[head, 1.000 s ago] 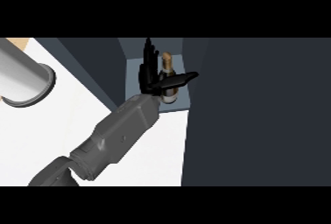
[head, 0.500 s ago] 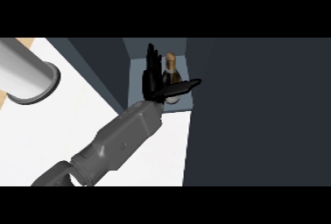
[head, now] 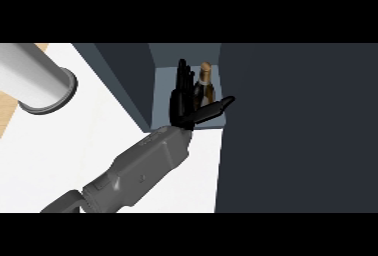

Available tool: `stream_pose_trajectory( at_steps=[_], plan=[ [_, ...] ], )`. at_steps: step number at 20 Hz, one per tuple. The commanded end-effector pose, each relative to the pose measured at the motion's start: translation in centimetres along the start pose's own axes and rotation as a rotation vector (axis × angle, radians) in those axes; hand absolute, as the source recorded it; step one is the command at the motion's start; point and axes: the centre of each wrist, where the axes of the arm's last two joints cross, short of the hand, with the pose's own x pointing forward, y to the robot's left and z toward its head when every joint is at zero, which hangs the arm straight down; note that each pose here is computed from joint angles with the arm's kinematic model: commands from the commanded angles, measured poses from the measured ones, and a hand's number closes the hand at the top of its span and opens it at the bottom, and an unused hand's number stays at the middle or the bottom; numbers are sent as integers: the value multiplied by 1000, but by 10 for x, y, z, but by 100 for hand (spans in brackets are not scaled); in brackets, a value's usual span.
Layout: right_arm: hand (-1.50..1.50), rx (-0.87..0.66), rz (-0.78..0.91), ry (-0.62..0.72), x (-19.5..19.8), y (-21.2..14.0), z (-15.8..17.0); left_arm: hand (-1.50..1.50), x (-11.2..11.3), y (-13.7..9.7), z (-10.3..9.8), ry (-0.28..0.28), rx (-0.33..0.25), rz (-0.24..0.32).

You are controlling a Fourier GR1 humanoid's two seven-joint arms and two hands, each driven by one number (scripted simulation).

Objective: Pick up the wine, place it into the cabinet and close the cabinet

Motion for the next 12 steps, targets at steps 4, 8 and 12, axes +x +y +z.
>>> stream_pose_trajectory(
  at_steps=[4, 8, 12],
  plan=[
    [-150, -16, 18, 10, 2, -2, -5, -150, -10, 2, 20, -26, -39, -18],
    [-150, -21, 9, 16, 11, 0, 4, -150, -9, 3, 22, -49, -27, -25],
    [-150, -54, 22, 24, 11, -5, 1, -150, -16, 9, 44, -62, -41, -8]
  ],
)
